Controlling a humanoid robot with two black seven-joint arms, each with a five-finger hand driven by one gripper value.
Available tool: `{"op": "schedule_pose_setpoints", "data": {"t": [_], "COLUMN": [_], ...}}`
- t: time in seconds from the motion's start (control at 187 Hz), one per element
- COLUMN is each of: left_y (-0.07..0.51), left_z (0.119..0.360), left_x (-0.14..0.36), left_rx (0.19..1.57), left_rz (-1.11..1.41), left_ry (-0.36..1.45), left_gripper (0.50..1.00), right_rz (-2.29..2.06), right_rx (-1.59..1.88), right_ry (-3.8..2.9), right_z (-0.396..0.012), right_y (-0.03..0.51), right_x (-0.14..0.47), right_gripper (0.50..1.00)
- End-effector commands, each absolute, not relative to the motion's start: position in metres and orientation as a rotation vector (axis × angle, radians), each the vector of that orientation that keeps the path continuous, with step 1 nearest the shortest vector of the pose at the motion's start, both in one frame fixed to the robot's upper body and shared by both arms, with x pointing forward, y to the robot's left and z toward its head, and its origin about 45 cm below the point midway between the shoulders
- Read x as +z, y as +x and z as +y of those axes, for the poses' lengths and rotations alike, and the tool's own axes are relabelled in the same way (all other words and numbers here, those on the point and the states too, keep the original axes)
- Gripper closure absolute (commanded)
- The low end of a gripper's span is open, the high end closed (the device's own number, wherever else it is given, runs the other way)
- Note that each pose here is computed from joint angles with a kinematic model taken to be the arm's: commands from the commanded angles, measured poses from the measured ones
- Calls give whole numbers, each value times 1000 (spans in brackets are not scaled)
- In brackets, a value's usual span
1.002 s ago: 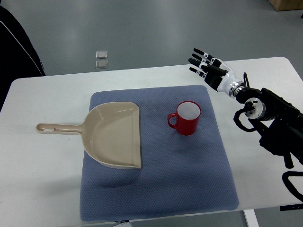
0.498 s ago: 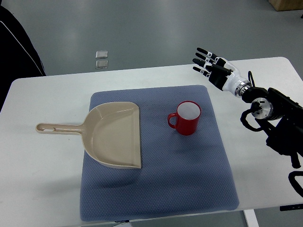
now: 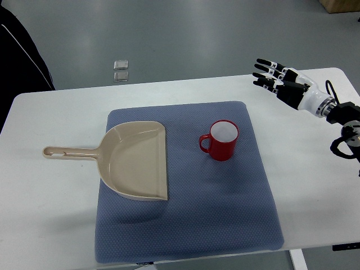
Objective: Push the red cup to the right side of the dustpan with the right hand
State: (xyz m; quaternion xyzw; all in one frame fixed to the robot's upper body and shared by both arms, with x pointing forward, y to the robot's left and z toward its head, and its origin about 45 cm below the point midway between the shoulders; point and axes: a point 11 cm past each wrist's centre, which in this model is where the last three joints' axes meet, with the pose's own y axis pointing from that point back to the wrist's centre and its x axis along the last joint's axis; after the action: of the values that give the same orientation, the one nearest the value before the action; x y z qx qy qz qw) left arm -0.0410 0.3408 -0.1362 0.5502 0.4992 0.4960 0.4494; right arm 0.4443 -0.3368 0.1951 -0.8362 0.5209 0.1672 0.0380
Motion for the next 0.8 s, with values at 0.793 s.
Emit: {"op": "schedule_pose_setpoints", "data": {"t": [0.793], "left_y": [-41], "left_z": [341], "left_x": [-136], "left_rx": [1228], "left_rz": [1234], "left_ry": [1362], "left_gripper": [500], "right_rz": [1455], "right_rx": [205], "right_ry": [-2746], "right_z": [-324], "right_y": [398], "right_x": [165], "right_gripper": [566]}}
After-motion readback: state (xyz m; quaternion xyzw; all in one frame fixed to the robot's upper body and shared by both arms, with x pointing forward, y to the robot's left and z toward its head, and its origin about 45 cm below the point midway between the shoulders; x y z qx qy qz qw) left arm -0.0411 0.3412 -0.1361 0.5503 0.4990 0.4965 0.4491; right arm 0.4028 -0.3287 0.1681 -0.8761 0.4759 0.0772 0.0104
